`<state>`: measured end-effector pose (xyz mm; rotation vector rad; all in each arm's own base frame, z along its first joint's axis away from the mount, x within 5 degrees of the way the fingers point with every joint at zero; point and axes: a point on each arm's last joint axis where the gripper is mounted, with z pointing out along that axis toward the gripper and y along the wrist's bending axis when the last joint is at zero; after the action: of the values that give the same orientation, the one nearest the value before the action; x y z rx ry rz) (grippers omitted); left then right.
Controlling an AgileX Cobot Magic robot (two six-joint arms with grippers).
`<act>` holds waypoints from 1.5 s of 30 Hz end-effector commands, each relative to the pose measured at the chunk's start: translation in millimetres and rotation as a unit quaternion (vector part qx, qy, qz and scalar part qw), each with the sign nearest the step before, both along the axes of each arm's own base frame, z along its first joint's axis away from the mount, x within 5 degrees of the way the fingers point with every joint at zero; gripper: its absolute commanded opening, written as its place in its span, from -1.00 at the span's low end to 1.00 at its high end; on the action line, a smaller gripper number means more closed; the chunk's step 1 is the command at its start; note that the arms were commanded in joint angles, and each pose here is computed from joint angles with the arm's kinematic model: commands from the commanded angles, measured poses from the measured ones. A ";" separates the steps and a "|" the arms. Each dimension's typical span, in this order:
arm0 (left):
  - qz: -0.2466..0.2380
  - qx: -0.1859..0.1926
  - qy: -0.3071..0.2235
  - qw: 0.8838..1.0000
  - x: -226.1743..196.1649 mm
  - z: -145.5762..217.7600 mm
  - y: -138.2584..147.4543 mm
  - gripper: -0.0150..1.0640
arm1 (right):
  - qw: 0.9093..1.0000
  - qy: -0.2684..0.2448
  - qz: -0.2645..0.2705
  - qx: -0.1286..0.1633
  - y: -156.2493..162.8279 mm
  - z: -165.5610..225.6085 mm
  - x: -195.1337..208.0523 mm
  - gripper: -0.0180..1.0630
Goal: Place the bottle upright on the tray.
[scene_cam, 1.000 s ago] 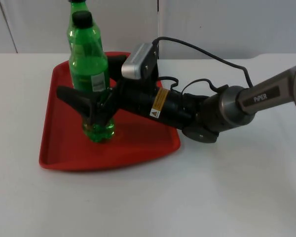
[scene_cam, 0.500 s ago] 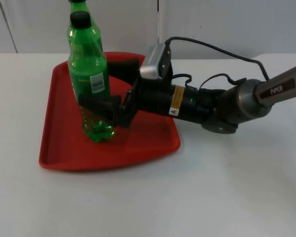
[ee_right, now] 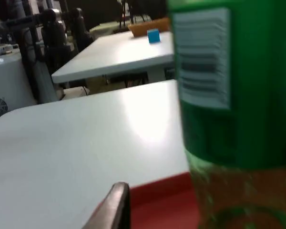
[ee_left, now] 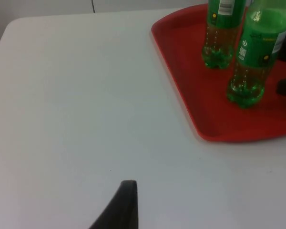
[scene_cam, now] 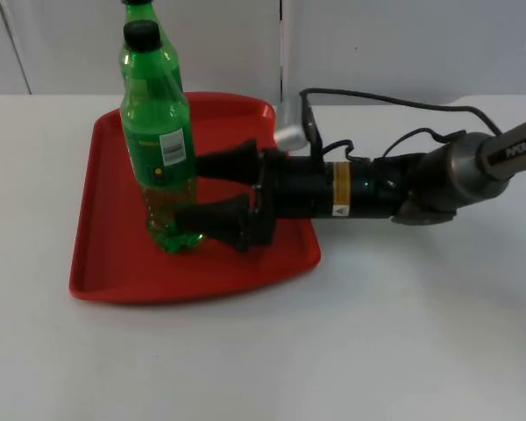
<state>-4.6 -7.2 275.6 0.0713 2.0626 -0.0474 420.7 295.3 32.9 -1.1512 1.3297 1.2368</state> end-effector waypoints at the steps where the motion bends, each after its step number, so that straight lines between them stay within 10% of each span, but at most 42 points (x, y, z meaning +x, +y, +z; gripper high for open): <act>1: -0.002 0.001 -0.001 1.000 -0.3 -0.9 0.1 0.97 | 1.000 0.007 0.008 -0.003 -7.9 5.9 4.1 0.97; 10: -0.002 0.001 -0.001 1.000 -0.3 -0.9 0.1 0.97 | 0.996 0.011 0.054 -0.064 -27.5 56.1 10.7 0.97; 16: -0.002 0.001 -0.001 1.000 -0.3 -0.9 0.1 0.97 | 0.985 0.044 0.051 -0.158 -35.3 98.2 10.0 0.97; 29: -0.002 0.001 -0.001 1.000 -0.3 -0.9 0.1 0.97 | 0.982 0.137 -0.019 -0.126 -60.3 182.4 14.8 0.97; 35: -0.002 0.001 -0.001 1.000 -0.3 -0.9 0.1 0.97 | 0.974 0.130 -0.144 -0.113 -75.4 218.4 29.5 0.97; 45: -0.001 0.002 -0.001 1.000 -0.3 -0.9 0.3 0.97 | 0.902 0.091 -0.416 -0.072 -118.0 260.4 62.0 0.97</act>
<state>-4.6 -7.2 275.6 0.0713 2.0626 -0.0474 479.5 184.3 288.3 -0.4997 1.8158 0.6587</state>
